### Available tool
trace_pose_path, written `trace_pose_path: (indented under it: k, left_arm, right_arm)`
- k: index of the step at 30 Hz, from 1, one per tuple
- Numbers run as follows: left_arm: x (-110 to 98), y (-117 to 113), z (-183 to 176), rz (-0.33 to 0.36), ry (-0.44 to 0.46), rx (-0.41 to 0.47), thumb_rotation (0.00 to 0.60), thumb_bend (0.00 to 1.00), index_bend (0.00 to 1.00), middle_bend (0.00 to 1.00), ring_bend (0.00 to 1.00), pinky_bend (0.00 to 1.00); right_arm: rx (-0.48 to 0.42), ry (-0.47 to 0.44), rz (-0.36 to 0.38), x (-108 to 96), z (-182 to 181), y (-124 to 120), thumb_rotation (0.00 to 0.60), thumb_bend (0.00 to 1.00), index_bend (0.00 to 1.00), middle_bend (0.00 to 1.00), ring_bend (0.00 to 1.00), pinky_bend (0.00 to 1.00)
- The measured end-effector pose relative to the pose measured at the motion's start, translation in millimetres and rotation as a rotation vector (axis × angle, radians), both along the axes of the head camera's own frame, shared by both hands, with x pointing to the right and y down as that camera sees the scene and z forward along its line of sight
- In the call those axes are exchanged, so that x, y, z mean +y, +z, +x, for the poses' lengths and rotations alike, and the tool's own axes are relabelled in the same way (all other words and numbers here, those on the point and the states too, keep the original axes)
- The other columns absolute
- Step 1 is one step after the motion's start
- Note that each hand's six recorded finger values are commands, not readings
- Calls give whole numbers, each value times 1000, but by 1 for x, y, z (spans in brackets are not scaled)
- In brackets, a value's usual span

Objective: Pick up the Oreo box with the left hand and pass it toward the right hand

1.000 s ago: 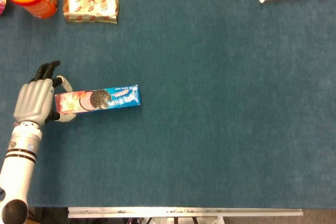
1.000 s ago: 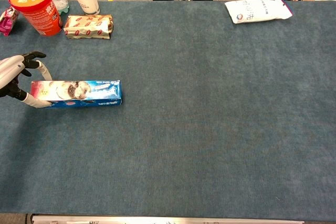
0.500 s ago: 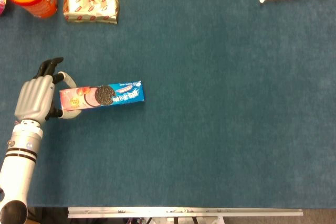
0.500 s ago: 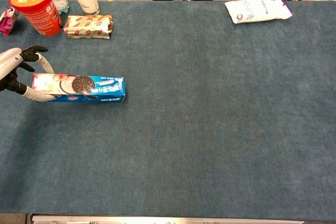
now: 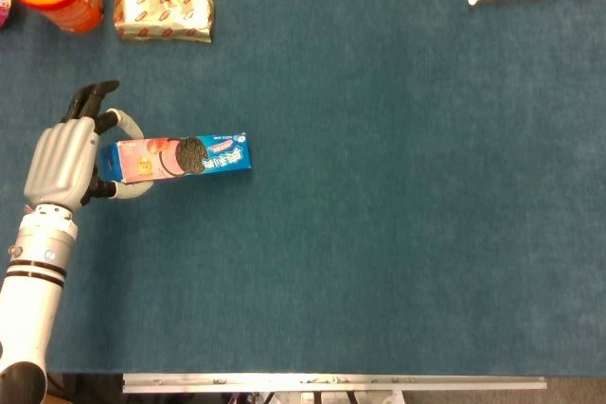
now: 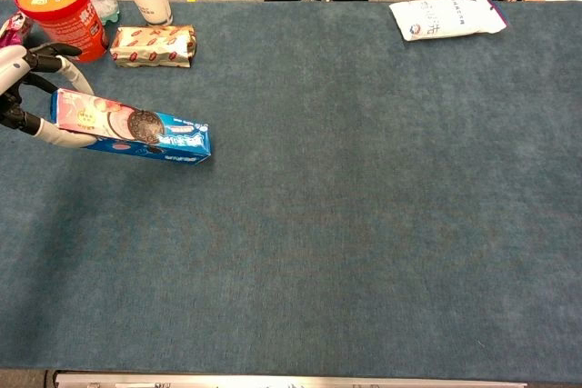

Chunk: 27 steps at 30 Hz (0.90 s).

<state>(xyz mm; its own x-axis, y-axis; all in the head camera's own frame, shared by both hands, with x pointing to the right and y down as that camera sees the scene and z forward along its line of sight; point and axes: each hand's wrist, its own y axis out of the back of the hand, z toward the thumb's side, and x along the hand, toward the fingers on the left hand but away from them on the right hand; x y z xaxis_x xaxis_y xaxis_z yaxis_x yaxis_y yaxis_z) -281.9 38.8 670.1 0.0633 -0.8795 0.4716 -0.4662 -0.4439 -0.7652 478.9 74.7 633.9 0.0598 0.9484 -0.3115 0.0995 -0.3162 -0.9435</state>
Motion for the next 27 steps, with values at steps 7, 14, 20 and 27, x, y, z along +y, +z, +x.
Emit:
trace_pose_path:
  k: [7, 14, 20, 27]
  left_arm:
    - [-4, -14, 6, 32, -1, 38, 600, 243, 843, 104, 62, 256]
    - [-9, -30, 14, 69, 12, 67, 600, 243, 844, 108, 65, 257]
    - [-12, -40, 23, 92, 33, 79, 600, 243, 844, 110, 66, 260]
    - [-15, -48, 37, 111, 52, 106, 600, 243, 845, 114, 68, 266]
  right_arm:
    - [-2, 3, -1, 0, 1, 1, 600, 183, 367, 302, 312, 449]
    - [-7, 2, -1, 0, 0, 1, 600, 183, 366, 302, 312, 449]
    - [-9, 1, -1, 0, -1, 2, 600, 183, 366, 302, 312, 449]
    - [-17, -2, 8, 0, -2, 0, 600, 183, 366, 302, 312, 449]
